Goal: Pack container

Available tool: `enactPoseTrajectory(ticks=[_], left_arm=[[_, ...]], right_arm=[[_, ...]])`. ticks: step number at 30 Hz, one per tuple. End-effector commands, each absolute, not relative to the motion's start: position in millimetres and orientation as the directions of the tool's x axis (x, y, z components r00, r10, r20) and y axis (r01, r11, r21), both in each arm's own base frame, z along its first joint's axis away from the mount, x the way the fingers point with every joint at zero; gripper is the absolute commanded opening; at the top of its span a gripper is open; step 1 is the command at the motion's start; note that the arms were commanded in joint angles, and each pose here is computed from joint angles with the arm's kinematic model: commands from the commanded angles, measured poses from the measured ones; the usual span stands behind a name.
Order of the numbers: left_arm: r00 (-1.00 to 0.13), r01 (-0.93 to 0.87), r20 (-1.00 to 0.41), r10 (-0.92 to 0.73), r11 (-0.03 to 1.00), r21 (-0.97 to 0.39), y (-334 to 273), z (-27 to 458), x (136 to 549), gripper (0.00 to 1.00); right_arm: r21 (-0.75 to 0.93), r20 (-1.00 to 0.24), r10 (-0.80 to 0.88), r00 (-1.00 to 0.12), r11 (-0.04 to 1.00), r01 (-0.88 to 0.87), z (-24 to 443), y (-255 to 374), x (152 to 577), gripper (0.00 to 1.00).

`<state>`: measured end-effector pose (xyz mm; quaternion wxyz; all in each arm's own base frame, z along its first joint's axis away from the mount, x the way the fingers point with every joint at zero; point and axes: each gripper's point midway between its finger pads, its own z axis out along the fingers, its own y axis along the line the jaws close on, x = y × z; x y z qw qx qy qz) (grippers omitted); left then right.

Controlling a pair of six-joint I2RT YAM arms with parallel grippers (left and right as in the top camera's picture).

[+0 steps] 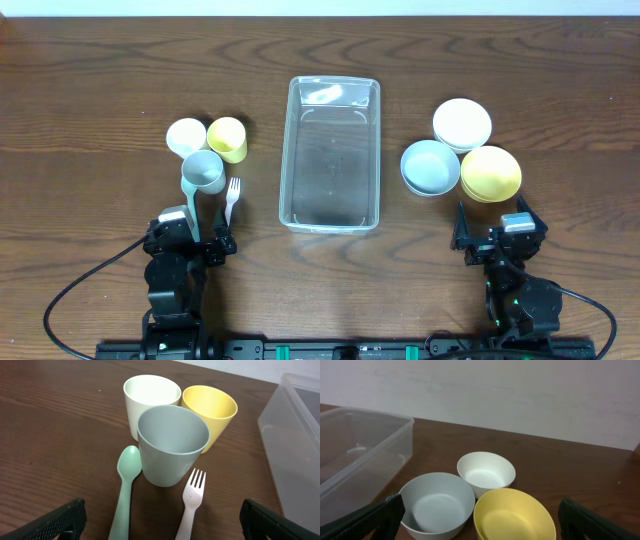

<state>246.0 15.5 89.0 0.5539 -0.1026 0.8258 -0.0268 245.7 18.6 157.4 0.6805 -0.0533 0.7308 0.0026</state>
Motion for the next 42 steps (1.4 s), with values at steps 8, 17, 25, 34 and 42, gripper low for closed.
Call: enactPoseTrajectory(ticks=[8, 17, 25, 34, 42], left_arm=[[-0.407, -0.157, -0.893, -0.193, 0.978, -0.140, 18.0, 72.0, 240.5, 0.98], [-0.407, -0.157, -0.893, -0.193, 0.978, -0.140, 18.0, 72.0, 240.5, 0.98], [-0.407, -0.157, -0.893, -0.193, 0.978, -0.140, 18.0, 72.0, 240.5, 0.98], [-0.407, -0.157, -0.893, -0.193, 0.978, -0.140, 18.0, 72.1, 240.5, 0.98], [-0.407, -0.157, -0.893, -0.193, 0.978, -0.140, 18.0, 72.2, 240.6, 0.98]], right_arm=[[-0.057, -0.996, -0.062, -0.071, 0.996, -0.067, 156.6, 15.5, 245.7, 0.99], [-0.057, -0.996, -0.062, -0.071, 0.996, -0.067, 156.6, 15.5, 245.7, 0.99], [-0.057, -0.996, -0.062, -0.071, 0.996, -0.067, 156.6, 15.5, 245.7, 0.99], [-0.057, -0.996, -0.062, -0.069, 0.996, -0.066, 157.1, 15.4, 245.8, 0.99], [-0.068, -0.995, -0.073, -0.069, 0.995, -0.066, 156.8, 15.4, 245.7, 0.99]])
